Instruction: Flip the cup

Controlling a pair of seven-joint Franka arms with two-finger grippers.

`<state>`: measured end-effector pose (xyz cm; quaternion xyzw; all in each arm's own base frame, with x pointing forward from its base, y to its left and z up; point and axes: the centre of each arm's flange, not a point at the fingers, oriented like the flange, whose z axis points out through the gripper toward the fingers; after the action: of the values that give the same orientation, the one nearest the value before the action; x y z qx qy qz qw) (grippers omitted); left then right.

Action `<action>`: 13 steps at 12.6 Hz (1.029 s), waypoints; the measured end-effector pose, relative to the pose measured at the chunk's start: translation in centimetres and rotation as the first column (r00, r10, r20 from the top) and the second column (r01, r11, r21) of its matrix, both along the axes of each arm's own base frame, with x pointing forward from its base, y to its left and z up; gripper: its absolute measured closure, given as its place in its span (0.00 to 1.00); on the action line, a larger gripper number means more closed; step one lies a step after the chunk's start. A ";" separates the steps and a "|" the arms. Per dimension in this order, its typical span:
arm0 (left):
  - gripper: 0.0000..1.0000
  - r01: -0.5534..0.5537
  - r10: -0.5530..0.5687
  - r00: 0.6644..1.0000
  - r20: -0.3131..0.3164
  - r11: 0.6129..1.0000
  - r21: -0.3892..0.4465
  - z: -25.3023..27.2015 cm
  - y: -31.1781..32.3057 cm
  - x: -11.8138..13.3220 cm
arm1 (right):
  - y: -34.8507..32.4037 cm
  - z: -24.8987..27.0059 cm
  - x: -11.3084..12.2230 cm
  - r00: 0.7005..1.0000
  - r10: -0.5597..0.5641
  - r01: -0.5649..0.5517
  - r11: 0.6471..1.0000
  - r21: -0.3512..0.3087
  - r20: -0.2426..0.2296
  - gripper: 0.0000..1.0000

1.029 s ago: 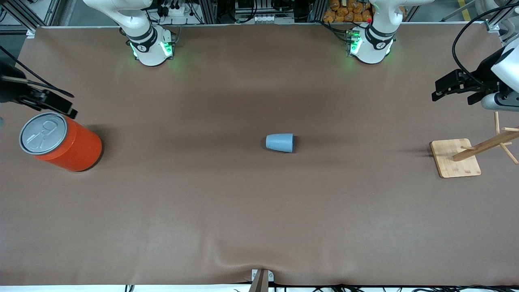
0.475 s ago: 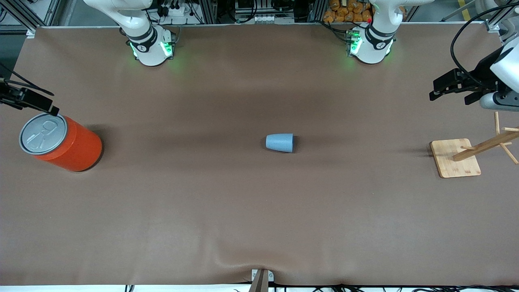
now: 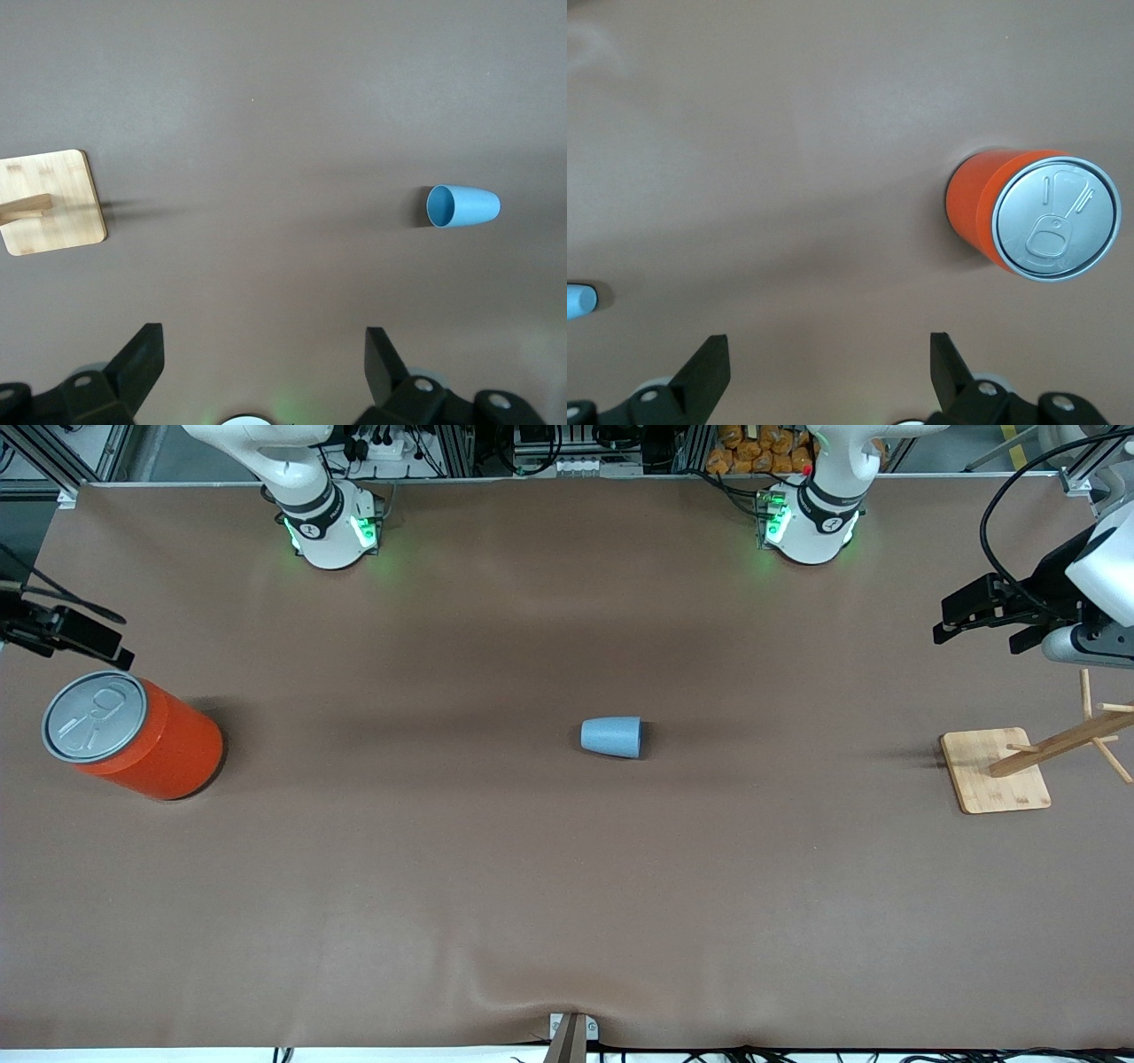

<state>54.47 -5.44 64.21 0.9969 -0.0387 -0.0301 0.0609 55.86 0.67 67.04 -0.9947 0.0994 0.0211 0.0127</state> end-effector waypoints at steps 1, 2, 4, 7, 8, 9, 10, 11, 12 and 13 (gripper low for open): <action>0.00 -0.003 0.003 1.000 -0.001 1.000 0.000 0.0 0.2 0.0 | 0.1 0.0 -0.7 1.000 0.000 0.000 1.000 -0.003 0.011 0.00; 0.00 -0.007 0.007 1.000 -0.002 1.000 0.000 -0.1 0.4 0.1 | 0.2 -0.1 -1.4 1.000 0.003 -0.002 1.000 -0.006 0.012 0.00; 0.00 -0.011 0.011 1.000 -0.011 1.000 0.000 -0.5 0.6 0.3 | 1.0 -0.1 -2.1 1.000 0.020 -0.020 1.000 -0.019 0.011 0.00; 0.00 -0.013 0.013 0.998 -0.060 1.000 -0.002 -3.2 0.7 1.5 | 2.5 -0.1 -2.2 0.998 0.057 -0.056 0.996 -0.072 0.016 0.00; 0.00 -0.022 0.021 0.995 -0.094 1.000 -0.011 -5.0 0.7 2.3 | 2.6 -0.2 -2.2 0.998 0.059 -0.057 0.996 -0.074 0.017 0.00; 0.00 -0.054 0.050 0.989 -0.142 0.998 -0.025 -7.3 0.8 3.3 | 2.4 -0.2 -2.2 0.998 0.056 -0.054 0.996 -0.074 0.016 0.00; 0.00 -0.083 0.074 0.978 -0.197 0.996 -0.035 -10.2 0.8 4.3 | 2.2 -0.2 -2.2 0.999 0.052 -0.051 0.996 -0.074 0.015 0.00; 0.00 -0.090 0.076 0.965 -0.250 0.995 -0.042 -13.2 0.4 5.2 | 2.1 -0.3 -2.2 0.999 0.050 -0.049 0.996 -0.074 0.015 0.00; 0.00 -0.084 0.064 0.950 -0.304 0.995 -0.053 -16.4 -0.7 5.8 | 2.1 -0.3 -2.2 0.999 0.050 -0.049 0.996 -0.074 0.015 0.00; 0.00 -0.069 0.039 0.932 -0.361 0.995 -0.070 -19.5 -2.7 6.1 | 2.1 -0.3 -2.2 0.999 0.050 -0.049 0.996 -0.072 0.015 0.00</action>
<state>60.61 -8.14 44.69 0.9721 -0.0005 -0.2082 0.1084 53.67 2.77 66.74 -0.9969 0.0754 0.0093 -0.0226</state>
